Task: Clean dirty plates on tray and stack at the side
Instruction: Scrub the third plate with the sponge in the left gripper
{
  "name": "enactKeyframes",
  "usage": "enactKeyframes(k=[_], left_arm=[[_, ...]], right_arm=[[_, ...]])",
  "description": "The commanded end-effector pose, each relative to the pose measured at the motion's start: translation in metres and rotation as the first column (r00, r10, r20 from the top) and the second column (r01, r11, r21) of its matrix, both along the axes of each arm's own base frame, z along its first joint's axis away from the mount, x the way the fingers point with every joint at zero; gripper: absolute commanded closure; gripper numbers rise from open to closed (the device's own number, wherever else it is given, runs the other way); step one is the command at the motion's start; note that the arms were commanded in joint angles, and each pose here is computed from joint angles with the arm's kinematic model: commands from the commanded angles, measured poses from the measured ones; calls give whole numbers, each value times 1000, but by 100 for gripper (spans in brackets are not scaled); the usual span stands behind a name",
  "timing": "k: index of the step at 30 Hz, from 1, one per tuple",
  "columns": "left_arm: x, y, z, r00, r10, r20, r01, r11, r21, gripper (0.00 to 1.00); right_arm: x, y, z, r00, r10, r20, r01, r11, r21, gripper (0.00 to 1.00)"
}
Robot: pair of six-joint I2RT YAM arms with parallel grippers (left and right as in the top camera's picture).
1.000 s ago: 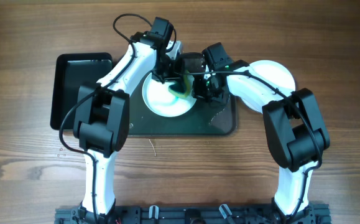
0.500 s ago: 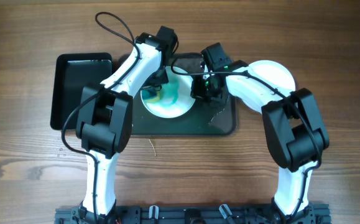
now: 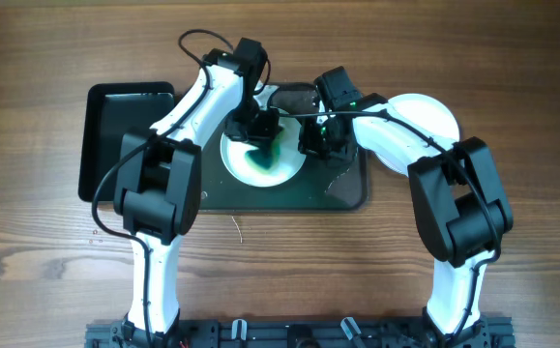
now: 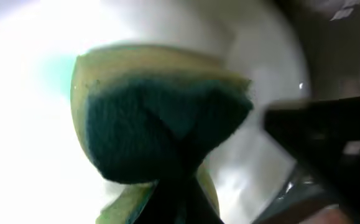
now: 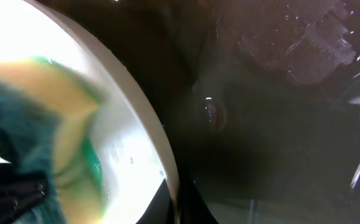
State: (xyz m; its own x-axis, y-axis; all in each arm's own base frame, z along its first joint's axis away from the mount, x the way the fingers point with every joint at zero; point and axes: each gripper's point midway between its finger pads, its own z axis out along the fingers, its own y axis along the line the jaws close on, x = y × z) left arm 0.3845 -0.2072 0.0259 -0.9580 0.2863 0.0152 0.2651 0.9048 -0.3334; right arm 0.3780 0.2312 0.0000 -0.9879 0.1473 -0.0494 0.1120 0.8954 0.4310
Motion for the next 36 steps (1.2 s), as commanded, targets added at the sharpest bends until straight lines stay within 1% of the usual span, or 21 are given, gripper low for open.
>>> enactKeyframes(k=[1, 3, 4, 6, 8, 10, 12, 14, 16, 22, 29, 34, 36], left_arm=[[0, -28, 6, 998, -57, 19, 59, 988, -145, 96], [10, -24, 5, 999, -16, 42, 21, 992, -122, 96], [17, -17, 1, 998, 34, 56, -29, 996, -78, 96], [32, 7, -6, 982, 163, 97, -168, 984, 52, 96], [44, 40, -11, 946, 278, 168, -309, 930, 201, 96], [50, 74, -10, 898, 357, 258, -429, 839, 333, 96], [52, 102, -6, 863, 384, 329, -498, 756, 425, 96], [49, 121, -2, 849, 385, 362, -525, 701, 484, 96], [46, 129, 1, 850, 382, 361, -524, 684, 508, 96], [42, 132, 19, 845, 387, 369, -531, 684, 500, 96], [43, 132, 76, 803, 402, 440, -580, 699, 419, 96], [32, 140, 113, 778, 416, 470, -605, 699, 382, 96], [27, 144, 122, 775, 421, 471, -610, 696, 380, 96]], right_arm=[[-10, -11, -20, 999, -10, -39, 8, 999, -52, 96], [-10, -11, -20, 999, -10, -39, 8, 999, -52, 96], [-10, -11, -20, 999, -10, -38, 8, 999, -52, 95], [-10, -11, -20, 999, -10, -39, 8, 999, -52, 96], [-10, -11, -20, 999, -10, -39, 8, 999, -52, 96], [-10, -11, -20, 999, -9, -39, 7, 999, -52, 96], [-10, -11, -20, 999, -10, -40, 8, 999, -52, 96], [-10, -11, -20, 999, -11, -39, 8, 999, -52, 96], [-10, -11, -20, 999, -11, -38, 9, 999, -52, 96], [-10, -11, -20, 999, -11, -39, 9, 999, -52, 96], [-10, -11, -20, 999, -11, -39, 8, 999, -52, 96], [-11, -11, -19, 999, -7, -40, 5, 999, -52, 96], [-11, -11, -14, 1000, 17, -26, -19, 998, -52, 96]])
